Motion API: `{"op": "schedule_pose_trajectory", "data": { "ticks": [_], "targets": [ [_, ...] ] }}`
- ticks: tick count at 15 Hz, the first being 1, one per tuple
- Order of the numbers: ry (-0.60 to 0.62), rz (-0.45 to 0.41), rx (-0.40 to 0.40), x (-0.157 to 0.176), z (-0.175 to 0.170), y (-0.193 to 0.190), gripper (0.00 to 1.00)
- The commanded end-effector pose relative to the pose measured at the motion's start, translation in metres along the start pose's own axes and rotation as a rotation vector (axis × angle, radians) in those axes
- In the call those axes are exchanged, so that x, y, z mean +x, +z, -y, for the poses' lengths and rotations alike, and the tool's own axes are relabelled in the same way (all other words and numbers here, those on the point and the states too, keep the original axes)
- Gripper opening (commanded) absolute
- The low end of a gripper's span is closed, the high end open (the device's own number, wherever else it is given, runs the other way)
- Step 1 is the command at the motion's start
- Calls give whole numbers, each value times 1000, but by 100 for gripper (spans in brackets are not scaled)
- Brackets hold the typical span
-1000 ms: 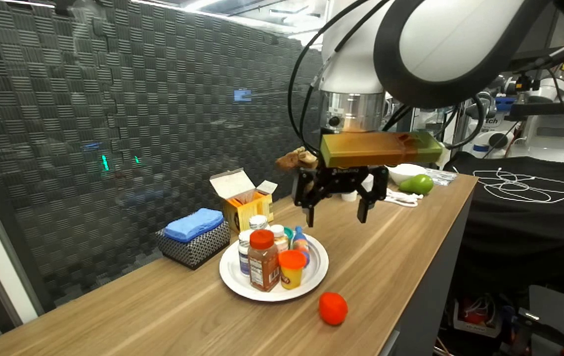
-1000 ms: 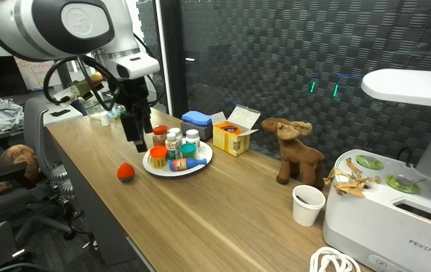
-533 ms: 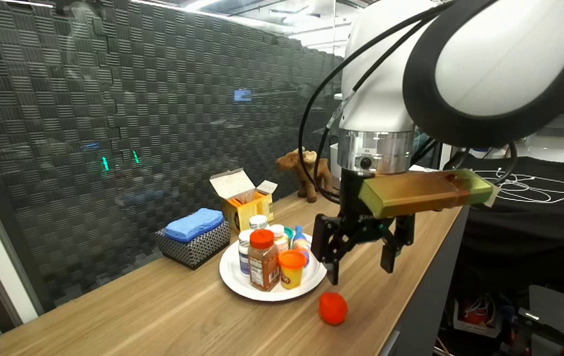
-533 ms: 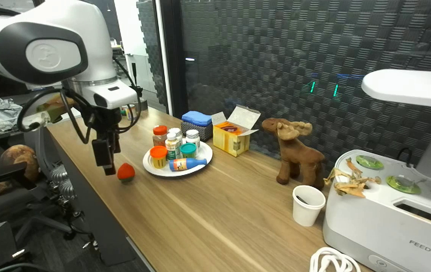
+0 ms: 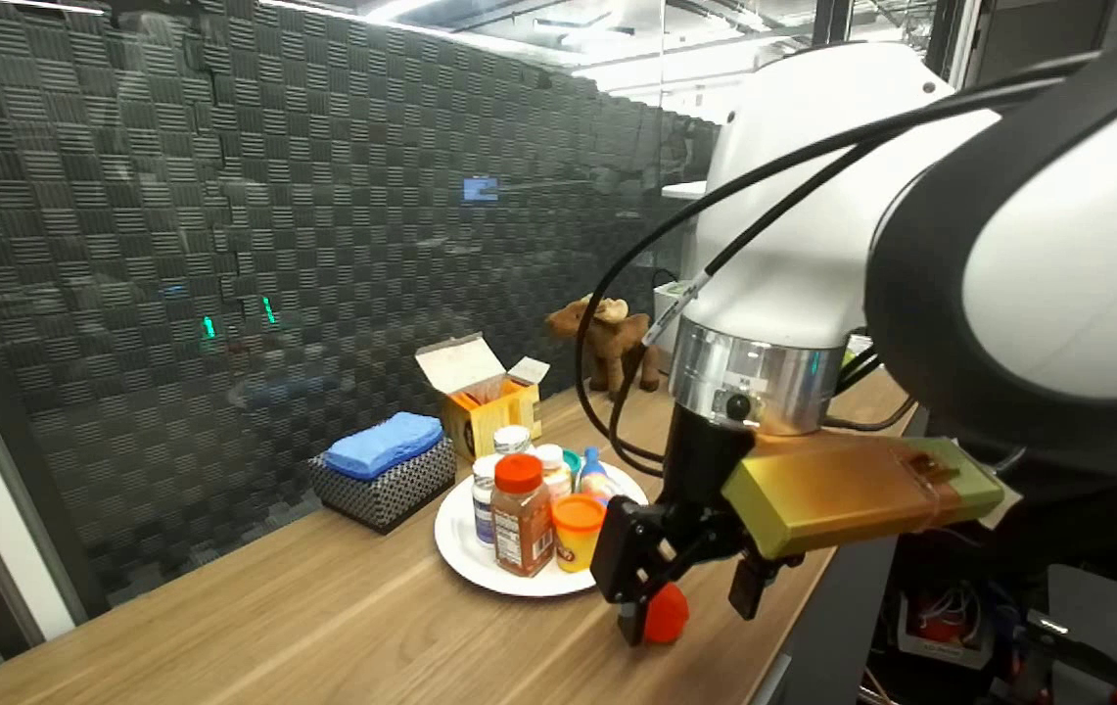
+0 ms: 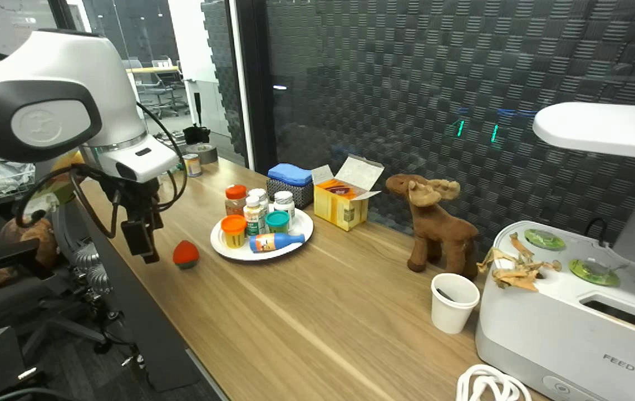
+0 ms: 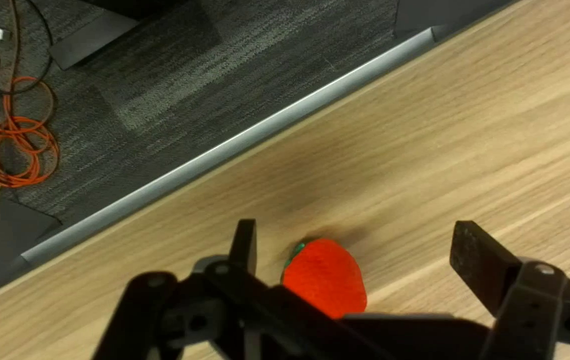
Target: Pick up all the objects surrounding the white plate and arrange them on the plate
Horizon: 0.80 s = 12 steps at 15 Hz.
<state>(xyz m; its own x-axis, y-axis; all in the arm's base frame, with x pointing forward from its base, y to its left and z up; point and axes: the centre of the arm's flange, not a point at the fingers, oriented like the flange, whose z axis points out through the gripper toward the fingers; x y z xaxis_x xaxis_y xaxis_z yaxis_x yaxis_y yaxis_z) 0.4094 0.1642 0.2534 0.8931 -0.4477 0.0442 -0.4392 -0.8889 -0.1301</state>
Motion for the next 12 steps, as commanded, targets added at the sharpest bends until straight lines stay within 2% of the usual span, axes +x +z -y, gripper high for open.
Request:
{"op": "schedule_pose_trajectory", "data": {
  "ticks": [1,8,12],
  "targets": [
    [-21,-58,46,-5,6,19,100],
    [-65,-183,90,10,5,38,100],
    [-100,-228,69,22,-11,35,100]
  ]
}}
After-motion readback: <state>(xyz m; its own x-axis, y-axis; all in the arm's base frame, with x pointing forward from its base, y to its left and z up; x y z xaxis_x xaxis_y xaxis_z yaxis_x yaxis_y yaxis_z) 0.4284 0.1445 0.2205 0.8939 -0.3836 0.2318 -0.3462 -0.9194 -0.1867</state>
